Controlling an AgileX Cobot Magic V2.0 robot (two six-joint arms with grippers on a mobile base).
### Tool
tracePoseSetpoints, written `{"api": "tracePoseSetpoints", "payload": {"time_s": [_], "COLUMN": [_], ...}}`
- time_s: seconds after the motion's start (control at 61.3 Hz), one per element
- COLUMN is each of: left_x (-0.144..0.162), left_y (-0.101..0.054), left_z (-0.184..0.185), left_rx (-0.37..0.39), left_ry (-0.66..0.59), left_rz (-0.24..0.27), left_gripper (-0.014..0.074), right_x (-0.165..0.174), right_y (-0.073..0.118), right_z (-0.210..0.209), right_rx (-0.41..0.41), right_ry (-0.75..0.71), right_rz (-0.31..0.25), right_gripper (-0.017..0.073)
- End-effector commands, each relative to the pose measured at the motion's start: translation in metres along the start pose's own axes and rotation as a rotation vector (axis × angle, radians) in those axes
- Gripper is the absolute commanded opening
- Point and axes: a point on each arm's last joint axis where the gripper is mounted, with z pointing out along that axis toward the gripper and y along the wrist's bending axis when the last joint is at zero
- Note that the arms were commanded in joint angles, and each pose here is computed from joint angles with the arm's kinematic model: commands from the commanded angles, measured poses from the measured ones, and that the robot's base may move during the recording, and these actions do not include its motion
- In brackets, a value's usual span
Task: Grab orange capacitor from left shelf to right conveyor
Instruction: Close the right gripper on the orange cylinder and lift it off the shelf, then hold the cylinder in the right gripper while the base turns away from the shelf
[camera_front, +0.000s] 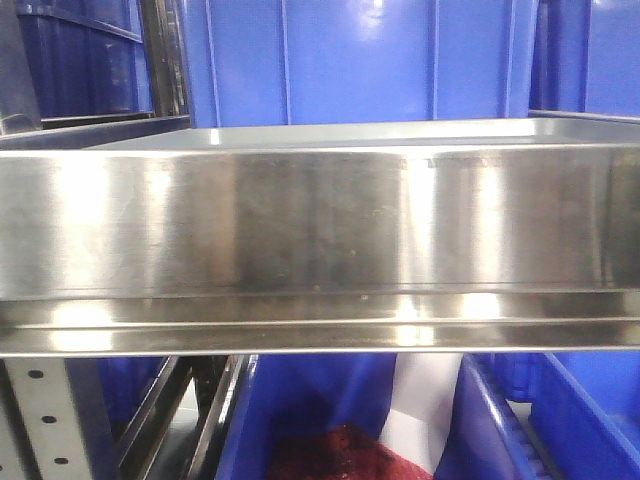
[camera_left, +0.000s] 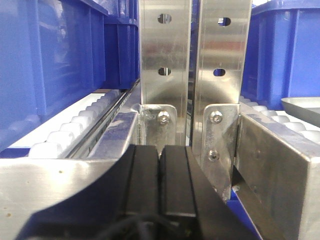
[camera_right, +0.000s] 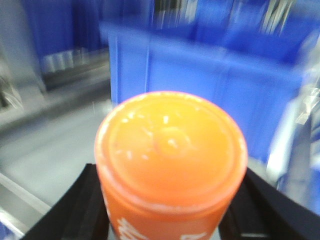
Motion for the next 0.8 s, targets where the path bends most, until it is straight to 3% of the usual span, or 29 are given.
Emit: {"api": "tracePoseSetpoints", "payload": {"time_s": [0.0,0.343,0.783], "left_x": [-0.010,-0.010,-0.010], "left_y": [0.000,0.000,0.000], "left_z": [0.000,0.000,0.000], "left_rx": [0.002,0.002,0.002], "left_ry": [-0.088,-0.088,-0.088], "left_rz": [-0.006,-0.006,-0.006], "left_gripper": [-0.0105,-0.0105,-0.0105], "right_x": [-0.005,0.041,0.046], "right_y": [-0.002,-0.005,-0.004], "right_z": [-0.030,-0.086,-0.080], "right_rx": [0.001,-0.024,-0.029], "right_ry": [-0.157,-0.360,-0.323], "right_rz": [-0.018,0.031,0.039], "right_gripper": [0.0055,0.0055,0.0055]}}
